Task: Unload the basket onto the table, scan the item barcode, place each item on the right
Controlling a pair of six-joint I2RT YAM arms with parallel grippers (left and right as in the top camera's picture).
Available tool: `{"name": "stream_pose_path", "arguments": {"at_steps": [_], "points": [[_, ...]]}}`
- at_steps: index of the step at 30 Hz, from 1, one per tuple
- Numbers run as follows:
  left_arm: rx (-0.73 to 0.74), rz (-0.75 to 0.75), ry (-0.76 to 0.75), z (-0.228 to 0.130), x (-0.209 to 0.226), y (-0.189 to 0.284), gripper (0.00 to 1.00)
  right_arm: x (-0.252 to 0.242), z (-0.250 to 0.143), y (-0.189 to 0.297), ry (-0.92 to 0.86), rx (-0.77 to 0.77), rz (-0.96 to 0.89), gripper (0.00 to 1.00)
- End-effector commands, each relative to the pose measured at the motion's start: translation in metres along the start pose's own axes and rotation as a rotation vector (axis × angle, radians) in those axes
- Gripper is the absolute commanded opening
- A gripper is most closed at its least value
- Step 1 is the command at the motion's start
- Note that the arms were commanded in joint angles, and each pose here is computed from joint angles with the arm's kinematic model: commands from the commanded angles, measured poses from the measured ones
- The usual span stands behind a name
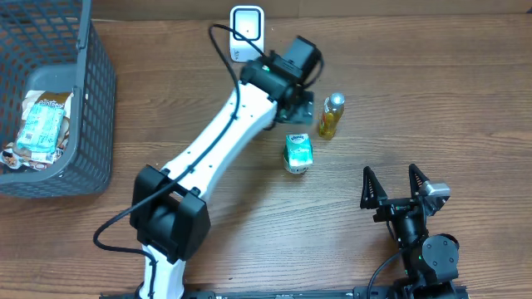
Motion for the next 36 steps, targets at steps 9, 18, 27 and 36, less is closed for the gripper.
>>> {"name": "stream_pose_path", "arguments": {"at_steps": [9, 18, 27, 36], "points": [[-0.028, 0.049, 0.026, 0.01, 0.033, 0.006, 1.0, 0.0, -0.002, 0.0, 0.005, 0.001, 0.008, 1.0], [-0.028, 0.049, 0.025, 0.01, 0.032, 0.006, 1.0, 0.0, -0.002, 0.0, 0.005, 0.001, 0.008, 1.0], [-0.028, 0.049, 0.025, 0.01, 0.032, 0.006, 1.0, 0.0, -0.002, 0.0, 0.005, 0.001, 0.008, 1.0], [-0.028, 0.049, 0.025, 0.01, 0.032, 0.006, 1.0, 0.0, -0.002, 0.0, 0.005, 0.001, 0.008, 1.0]]}}
Point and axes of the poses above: each gripper's point midway between its finger pads, its own y axis back along the fingers, its own x axis along the line the jaws close on, z = x × y, the point moved 8 cm from there along y, back along the fingers, and after that the axes turned 15 degrees about -y, right-handed, at the moved point
